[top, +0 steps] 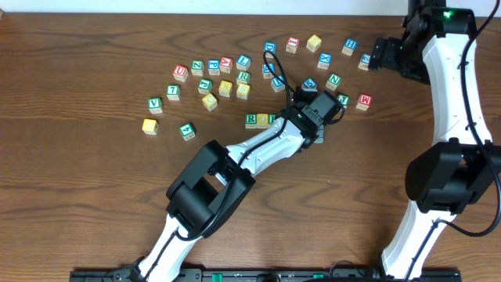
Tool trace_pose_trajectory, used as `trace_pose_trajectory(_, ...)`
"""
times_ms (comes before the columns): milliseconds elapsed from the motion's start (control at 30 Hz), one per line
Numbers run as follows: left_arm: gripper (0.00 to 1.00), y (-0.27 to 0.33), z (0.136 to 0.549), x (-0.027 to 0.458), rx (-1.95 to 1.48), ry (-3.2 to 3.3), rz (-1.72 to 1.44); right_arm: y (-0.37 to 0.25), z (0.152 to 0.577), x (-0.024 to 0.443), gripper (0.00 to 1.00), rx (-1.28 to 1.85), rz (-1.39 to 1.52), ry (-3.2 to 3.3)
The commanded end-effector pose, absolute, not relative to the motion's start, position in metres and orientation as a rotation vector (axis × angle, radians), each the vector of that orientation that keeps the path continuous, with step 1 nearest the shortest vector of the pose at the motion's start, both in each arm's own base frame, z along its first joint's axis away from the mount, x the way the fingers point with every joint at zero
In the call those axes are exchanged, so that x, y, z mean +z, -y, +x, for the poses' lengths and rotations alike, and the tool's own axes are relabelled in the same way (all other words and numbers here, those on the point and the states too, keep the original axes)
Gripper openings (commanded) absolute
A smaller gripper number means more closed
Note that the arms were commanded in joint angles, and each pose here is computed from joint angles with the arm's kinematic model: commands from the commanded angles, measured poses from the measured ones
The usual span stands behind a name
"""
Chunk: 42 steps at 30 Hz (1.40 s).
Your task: Spell out ROBOT
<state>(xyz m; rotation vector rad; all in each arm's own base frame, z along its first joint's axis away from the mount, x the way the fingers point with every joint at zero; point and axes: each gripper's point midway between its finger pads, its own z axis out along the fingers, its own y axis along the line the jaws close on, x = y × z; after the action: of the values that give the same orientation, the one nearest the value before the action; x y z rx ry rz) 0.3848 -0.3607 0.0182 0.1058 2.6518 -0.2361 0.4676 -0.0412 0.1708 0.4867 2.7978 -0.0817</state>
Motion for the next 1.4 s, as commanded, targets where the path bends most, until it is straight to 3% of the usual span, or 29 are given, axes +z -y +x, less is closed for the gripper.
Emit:
trace_pose_trajectory(0,0.54,0.359,0.389,0.019,-0.216,-2.637,0.11,0.042,0.468,0.188,0.99,-0.095,0.479,-2.757)
trace_pose_trajectory(167,0.54,0.363,0.39,0.044,-0.266,-2.602,0.105,0.042,0.468,0.188,0.99,-0.094,0.479,-2.757)
trace_pose_trajectory(467,0.54,0.352,0.381,0.143,-0.358,-2.495,0.178,0.034,0.469,0.187,0.99,-0.029,0.47,-2.765)
trace_pose_trajectory(600,0.53,0.321,0.375,0.184,-0.353,-2.484,0.132,0.014,0.469,0.185,0.83,0.09,0.436,-2.783)
trace_pose_trajectory(667,0.49,0.297,0.376,0.199,-0.333,-2.488,0.086,0.002,0.468,0.183,0.63,0.121,0.408,-2.798)
trace_pose_trajectory(867,0.36,0.204,0.382,0.219,-0.226,-2.541,-0.174,-0.037,0.454,0.161,0.21,0.128,0.29,-2.887)
trace_pose_trajectory(967,0.36,0.163,0.383,0.216,-0.154,-2.577,-0.278,-0.055,0.442,0.143,0.08,0.123,0.238,-2.948)
trace_pose_trajectory(1033,0.35,0.134,0.384,0.211,-0.099,-2.606,-0.36,-0.068,0.431,0.128,0.01,0.116,0.196,-2.997)
trace_pose_trajectory(1367,0.36,0.063,0.393,0.207,-0.016,-2.599,-0.586,-0.112,0.394,0.071,0.01,0.088,0.006,-3.115)
